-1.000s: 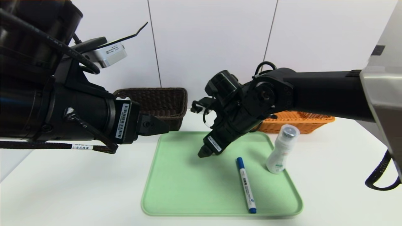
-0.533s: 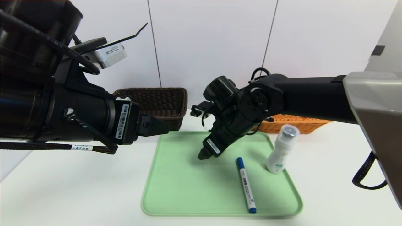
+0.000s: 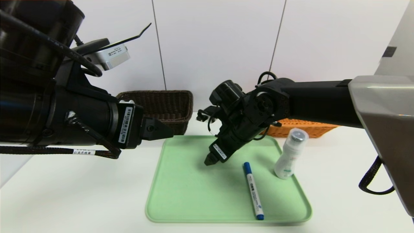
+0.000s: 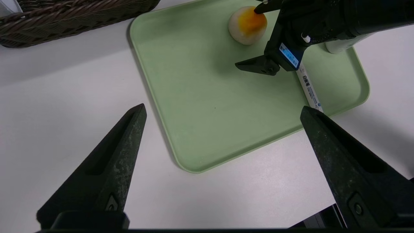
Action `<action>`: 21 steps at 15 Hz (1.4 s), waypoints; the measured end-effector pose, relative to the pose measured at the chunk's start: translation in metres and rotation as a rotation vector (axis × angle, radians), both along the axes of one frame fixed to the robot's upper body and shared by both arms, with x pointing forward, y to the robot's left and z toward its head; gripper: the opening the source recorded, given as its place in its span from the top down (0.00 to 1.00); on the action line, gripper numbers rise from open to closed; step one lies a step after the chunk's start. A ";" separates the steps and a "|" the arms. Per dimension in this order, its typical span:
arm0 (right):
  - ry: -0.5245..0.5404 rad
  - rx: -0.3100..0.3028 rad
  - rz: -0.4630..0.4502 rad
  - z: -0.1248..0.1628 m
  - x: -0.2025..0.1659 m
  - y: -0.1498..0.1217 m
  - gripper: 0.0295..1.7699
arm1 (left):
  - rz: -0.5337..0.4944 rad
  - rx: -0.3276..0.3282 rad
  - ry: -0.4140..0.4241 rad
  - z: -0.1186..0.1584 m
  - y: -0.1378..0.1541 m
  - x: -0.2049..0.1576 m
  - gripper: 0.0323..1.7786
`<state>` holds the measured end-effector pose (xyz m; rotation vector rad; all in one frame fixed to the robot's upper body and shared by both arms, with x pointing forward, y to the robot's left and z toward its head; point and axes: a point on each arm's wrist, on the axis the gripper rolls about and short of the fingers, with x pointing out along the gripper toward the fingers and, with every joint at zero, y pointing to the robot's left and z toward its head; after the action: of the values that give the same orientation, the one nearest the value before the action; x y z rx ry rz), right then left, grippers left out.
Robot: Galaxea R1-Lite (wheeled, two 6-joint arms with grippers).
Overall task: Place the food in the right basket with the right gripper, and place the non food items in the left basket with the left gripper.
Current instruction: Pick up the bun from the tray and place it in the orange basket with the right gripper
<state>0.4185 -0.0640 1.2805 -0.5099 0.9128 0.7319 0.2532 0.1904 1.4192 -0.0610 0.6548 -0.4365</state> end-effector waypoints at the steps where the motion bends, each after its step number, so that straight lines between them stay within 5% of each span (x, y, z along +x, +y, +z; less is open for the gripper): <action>1: 0.000 0.000 0.000 0.000 0.000 0.000 0.04 | 0.000 0.000 0.000 0.000 0.000 0.000 0.05; 2: 0.000 0.000 0.000 0.000 0.000 0.000 0.04 | 0.000 0.000 0.000 0.000 0.000 0.000 0.05; 8: 0.001 -0.001 0.001 0.000 0.000 0.000 0.54 | 0.000 -0.001 -0.001 0.000 0.000 0.000 0.05; 9: 0.001 -0.001 0.001 0.000 0.000 0.000 0.69 | 0.000 -0.001 -0.001 0.000 0.001 -0.001 0.05; 10: 0.002 0.000 0.003 0.000 -0.001 0.000 0.95 | 0.000 0.000 -0.001 0.000 0.001 -0.001 0.05; 16: 0.000 0.006 0.000 0.002 -0.001 0.000 0.99 | 0.001 -0.003 -0.003 0.000 0.003 -0.003 0.05; 21: -0.063 0.070 -0.001 0.038 -0.013 -0.011 0.99 | 0.001 -0.009 -0.008 0.002 0.005 -0.006 0.05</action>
<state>0.4051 -0.0751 1.3186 -0.4681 0.8263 0.7404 0.2476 0.1955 1.4210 -0.0678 0.6446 -0.4384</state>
